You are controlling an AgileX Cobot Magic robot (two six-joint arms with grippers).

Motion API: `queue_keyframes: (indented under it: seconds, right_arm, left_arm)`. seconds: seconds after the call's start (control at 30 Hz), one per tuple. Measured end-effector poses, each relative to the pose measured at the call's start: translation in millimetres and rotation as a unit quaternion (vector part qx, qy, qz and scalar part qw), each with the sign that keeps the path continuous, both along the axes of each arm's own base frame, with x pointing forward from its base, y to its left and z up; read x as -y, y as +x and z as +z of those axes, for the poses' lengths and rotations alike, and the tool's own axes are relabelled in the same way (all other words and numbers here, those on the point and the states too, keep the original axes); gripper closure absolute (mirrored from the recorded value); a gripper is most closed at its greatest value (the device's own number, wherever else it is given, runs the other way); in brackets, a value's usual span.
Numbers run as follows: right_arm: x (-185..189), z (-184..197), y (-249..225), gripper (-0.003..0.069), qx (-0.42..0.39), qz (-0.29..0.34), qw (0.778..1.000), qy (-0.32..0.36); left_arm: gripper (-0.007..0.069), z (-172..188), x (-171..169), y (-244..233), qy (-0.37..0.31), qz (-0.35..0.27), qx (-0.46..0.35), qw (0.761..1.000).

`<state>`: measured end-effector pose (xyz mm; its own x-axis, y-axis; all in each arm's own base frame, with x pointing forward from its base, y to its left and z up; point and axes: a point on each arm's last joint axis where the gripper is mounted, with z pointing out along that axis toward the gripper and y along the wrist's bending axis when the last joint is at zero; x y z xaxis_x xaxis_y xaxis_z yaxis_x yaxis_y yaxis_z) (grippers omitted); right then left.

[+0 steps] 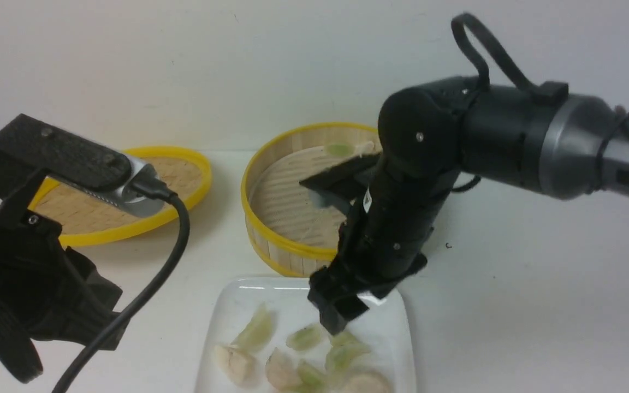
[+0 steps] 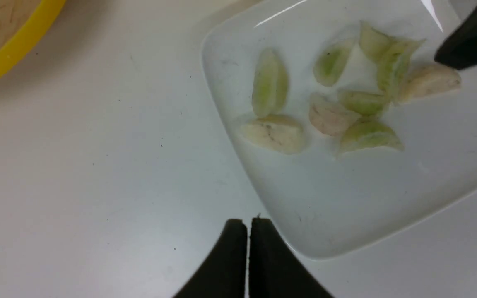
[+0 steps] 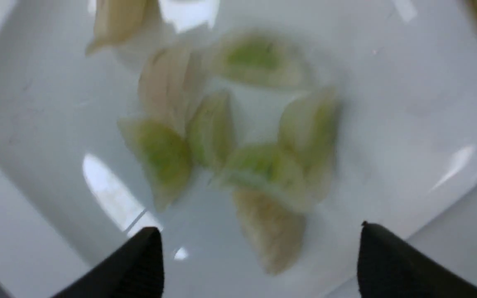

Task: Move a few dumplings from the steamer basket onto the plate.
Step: Use the right arm to grab a dumpling from inside the steamer

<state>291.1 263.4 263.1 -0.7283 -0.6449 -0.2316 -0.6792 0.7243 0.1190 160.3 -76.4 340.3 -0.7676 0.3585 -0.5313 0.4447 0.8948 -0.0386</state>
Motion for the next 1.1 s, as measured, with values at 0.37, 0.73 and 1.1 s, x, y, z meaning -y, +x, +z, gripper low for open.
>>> queue_keyframes:
  seconds: [0.37,0.73,1.1]
  right_arm:
    - [-1,3,121,0.0079,0.108,-0.096,0.989,0.024]
    - [-1,-76,122,0.0085,0.014,-0.108,0.994,-0.027]
    - [-2,-80,123,0.0466,0.009,-0.112,0.993,-0.021]
  left_arm:
    - [0.0631,-1,-1,-2,0.005,-0.001,-0.011,1.000]
    - [0.0631,-3,-2,-4,0.012,-0.002,-0.027,1.000]
    - [0.0631,-3,-2,-4,0.012,-0.002,-0.027,1.000]
